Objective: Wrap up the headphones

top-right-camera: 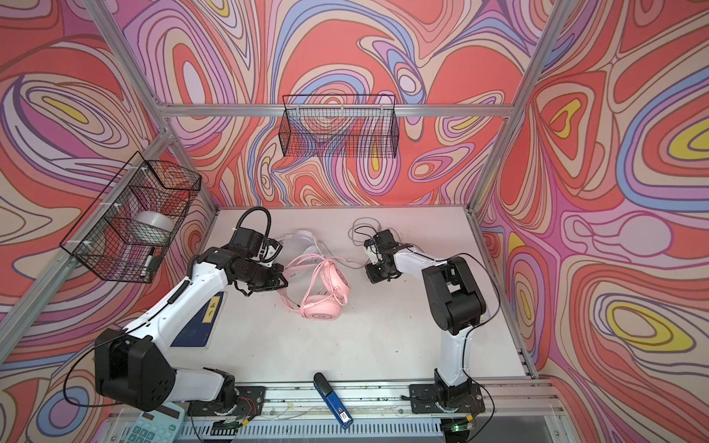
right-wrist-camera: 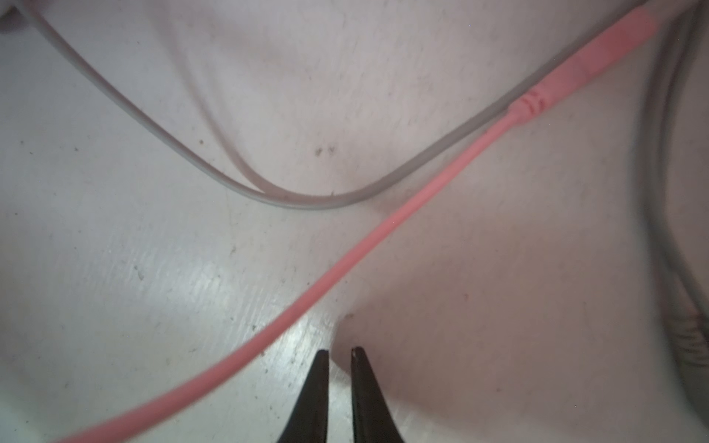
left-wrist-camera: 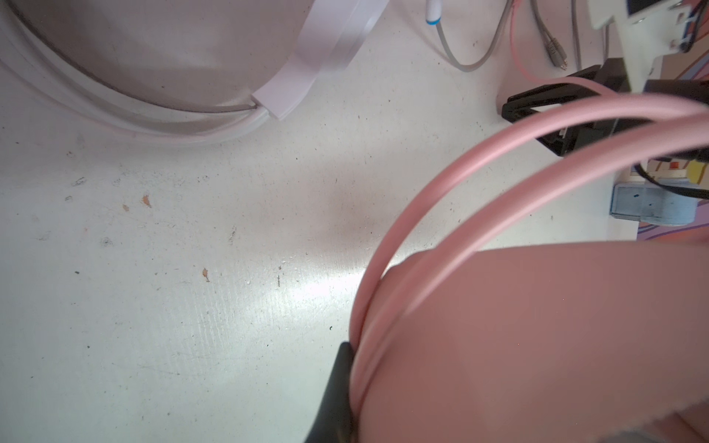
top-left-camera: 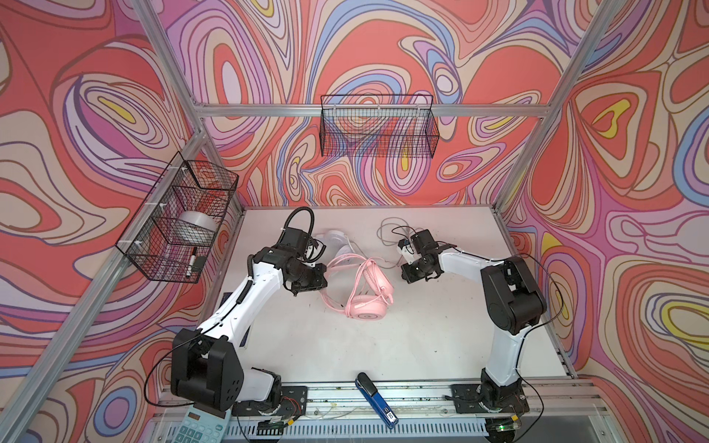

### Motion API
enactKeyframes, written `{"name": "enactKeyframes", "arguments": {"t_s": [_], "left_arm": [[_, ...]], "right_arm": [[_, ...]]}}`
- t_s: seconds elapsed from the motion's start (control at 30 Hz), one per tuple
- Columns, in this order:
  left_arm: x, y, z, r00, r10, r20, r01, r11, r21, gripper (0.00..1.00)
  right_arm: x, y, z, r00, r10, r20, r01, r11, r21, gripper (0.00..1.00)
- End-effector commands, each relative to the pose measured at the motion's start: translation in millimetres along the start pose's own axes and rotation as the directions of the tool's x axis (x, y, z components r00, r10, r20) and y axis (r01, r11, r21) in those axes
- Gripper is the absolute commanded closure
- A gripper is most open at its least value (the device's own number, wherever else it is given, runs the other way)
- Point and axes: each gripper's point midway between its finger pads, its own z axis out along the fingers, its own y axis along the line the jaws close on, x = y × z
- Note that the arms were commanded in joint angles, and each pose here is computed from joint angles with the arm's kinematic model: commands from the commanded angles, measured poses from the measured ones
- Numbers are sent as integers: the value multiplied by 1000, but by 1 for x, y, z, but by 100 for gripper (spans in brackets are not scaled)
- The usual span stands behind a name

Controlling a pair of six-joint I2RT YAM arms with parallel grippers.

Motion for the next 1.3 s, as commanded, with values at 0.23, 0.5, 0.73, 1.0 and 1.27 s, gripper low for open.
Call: {"name": "enactKeyframes", "arguments": {"t_s": [0.23,0.5,0.73,1.0,1.27], "left_arm": [[2,-14,-5,1000,22,8,-23,997,72,100],[3,-20,-4,999,32,-15,-30,994,110,100],[9,-27,-9,998,62,-22,-59,988,143,100],[10,-31,-7,997,72,-30,-66,983,172,100],[10,-33,-3,996,75,-48,-64,980,189,100]], "right_arm": [[-26,3,-82,973,54,225,-41,997,-61,92],[-55,-5,-86,968,49,246,-31,996,-79,100],[-84,-9,-56,951,173,256,-138,979,-149,100],[-70,-9,-15,955,252,154,-223,958,-182,100],[-61,5,-4,970,204,130,-174,962,-208,100]]}}
